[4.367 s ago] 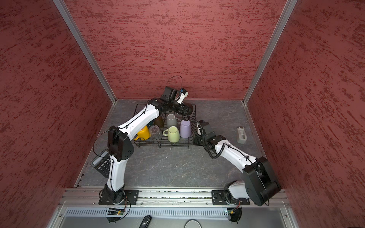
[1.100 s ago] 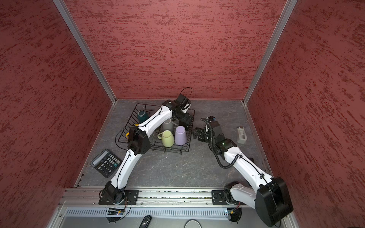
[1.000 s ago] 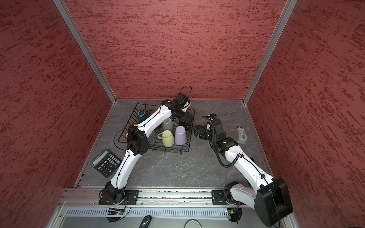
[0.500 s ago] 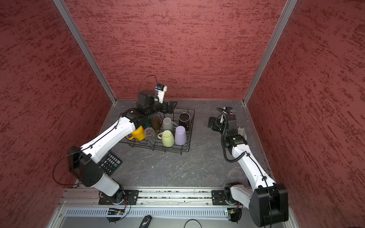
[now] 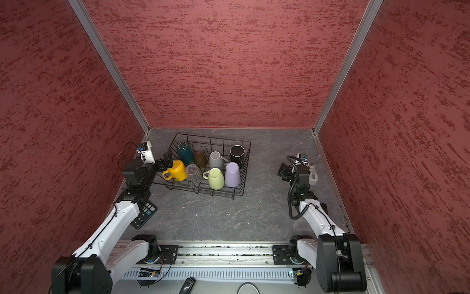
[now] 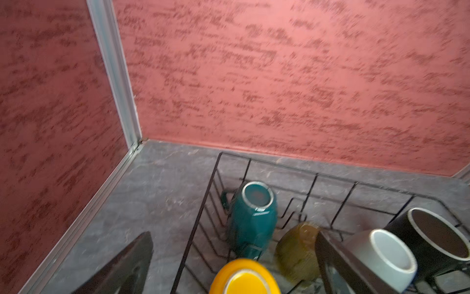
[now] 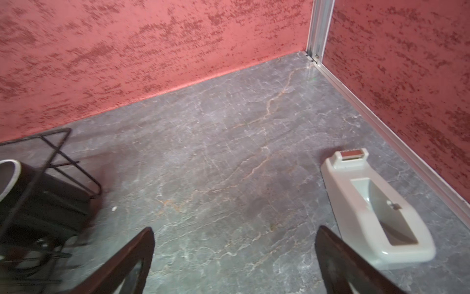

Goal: Load cups into a dish rack
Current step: Reset both arms

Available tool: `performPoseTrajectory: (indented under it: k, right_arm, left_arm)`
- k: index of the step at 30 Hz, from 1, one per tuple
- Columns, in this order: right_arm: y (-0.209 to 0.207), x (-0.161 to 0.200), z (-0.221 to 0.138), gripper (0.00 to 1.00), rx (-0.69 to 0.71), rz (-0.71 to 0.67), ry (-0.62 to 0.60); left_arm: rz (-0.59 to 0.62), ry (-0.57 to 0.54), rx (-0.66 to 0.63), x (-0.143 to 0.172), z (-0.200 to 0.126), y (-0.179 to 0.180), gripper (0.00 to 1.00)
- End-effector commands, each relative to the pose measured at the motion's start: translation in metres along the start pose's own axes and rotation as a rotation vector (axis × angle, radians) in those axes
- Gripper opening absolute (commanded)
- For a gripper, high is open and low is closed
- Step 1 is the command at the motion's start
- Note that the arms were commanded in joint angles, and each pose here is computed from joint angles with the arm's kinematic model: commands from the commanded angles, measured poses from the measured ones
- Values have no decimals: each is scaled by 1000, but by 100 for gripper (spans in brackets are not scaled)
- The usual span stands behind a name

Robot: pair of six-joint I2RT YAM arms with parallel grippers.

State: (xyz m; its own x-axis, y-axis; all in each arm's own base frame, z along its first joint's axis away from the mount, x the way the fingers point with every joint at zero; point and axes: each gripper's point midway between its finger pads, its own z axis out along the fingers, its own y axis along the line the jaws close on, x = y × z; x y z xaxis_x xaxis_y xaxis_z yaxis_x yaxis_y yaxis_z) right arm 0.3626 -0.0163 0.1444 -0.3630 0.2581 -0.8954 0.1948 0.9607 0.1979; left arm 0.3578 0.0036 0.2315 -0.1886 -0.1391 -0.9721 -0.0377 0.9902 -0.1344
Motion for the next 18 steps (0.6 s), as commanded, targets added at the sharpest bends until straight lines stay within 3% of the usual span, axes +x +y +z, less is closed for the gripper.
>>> performPoseTrajectory:
  k: [1, 5, 11, 18]
  right_arm:
    - [-1, -31, 7, 99, 10, -33, -156]
    - [-5, -31, 16, 99, 31, -67, -205]
    - [-16, -26, 17, 99, 52, -113, -300]
    - [-16, -5, 8, 99, -14, -126, -385]
  left_arm:
    - [10, -54, -29, 11, -6, 16, 100]
    - [-27, -53, -105, 44, -15, 47, 100]
    - [-55, -26, -86, 75, -12, 54, 100]
    - [-45, -68, 9, 75, 6, 40, 100]
